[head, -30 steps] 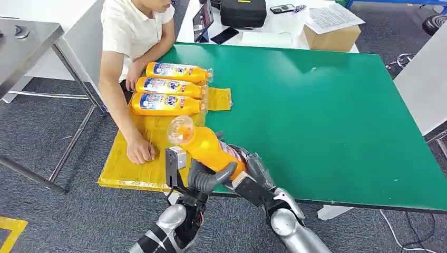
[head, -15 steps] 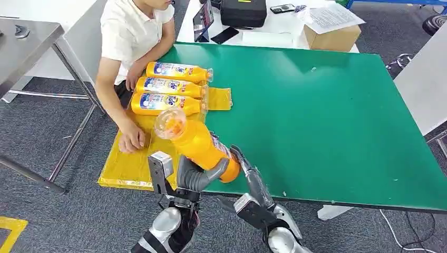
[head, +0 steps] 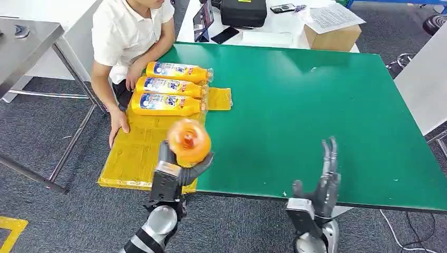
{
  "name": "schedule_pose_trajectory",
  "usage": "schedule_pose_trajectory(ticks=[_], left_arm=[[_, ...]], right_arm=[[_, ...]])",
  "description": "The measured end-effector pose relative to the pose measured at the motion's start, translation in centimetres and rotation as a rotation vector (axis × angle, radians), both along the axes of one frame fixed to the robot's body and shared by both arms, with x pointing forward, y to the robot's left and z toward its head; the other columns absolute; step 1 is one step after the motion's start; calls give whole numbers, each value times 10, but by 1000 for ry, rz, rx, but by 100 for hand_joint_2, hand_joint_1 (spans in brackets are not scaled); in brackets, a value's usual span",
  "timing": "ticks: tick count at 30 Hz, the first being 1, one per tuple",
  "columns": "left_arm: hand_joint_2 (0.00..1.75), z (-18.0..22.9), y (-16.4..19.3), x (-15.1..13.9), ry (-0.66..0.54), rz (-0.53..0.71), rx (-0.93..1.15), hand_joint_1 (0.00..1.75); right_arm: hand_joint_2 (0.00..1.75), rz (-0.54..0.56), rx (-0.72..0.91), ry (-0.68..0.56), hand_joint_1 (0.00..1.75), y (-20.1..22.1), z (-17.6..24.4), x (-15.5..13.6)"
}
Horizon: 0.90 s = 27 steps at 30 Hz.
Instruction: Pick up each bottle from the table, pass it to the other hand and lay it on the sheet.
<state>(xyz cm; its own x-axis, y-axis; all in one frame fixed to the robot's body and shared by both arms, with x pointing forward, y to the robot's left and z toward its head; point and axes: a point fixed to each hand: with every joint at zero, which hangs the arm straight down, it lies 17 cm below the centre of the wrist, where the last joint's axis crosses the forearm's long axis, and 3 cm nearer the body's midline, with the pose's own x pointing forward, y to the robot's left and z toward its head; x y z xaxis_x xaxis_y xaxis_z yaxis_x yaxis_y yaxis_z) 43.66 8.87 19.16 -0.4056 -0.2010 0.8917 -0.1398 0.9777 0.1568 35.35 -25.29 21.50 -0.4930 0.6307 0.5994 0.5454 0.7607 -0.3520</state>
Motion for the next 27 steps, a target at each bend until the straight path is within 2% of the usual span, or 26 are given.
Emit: schedule_pose_trajectory(ticks=[3, 5, 7, 11, 20, 27], left_arm=[[175, -33, -4, 17, 3, 21, 503, 175], [175, -57, 8, 24, 46, 39, 637, 175], [175, -75, 20, 36, 142, 34, 619, 175], [175, -106, 33, 64, 288, -27, 750, 175], [175, -119, 60, 87, 363, -38, 842, 175], [175, -132, 84, 105, 484, -92, 844, 175]], right_arm=[[0, -111, 24, -51, 0, -35, 20, -7], [0, -155, 35, -72, 0, -48, 28, -12], [0, -182, 48, -82, 0, -57, 31, -16], [0, -194, 120, -95, 0, -64, 34, -18], [0, -193, 168, -95, 0, -65, 32, -18], [0, -130, 247, -77, 0, -54, 23, -13]])
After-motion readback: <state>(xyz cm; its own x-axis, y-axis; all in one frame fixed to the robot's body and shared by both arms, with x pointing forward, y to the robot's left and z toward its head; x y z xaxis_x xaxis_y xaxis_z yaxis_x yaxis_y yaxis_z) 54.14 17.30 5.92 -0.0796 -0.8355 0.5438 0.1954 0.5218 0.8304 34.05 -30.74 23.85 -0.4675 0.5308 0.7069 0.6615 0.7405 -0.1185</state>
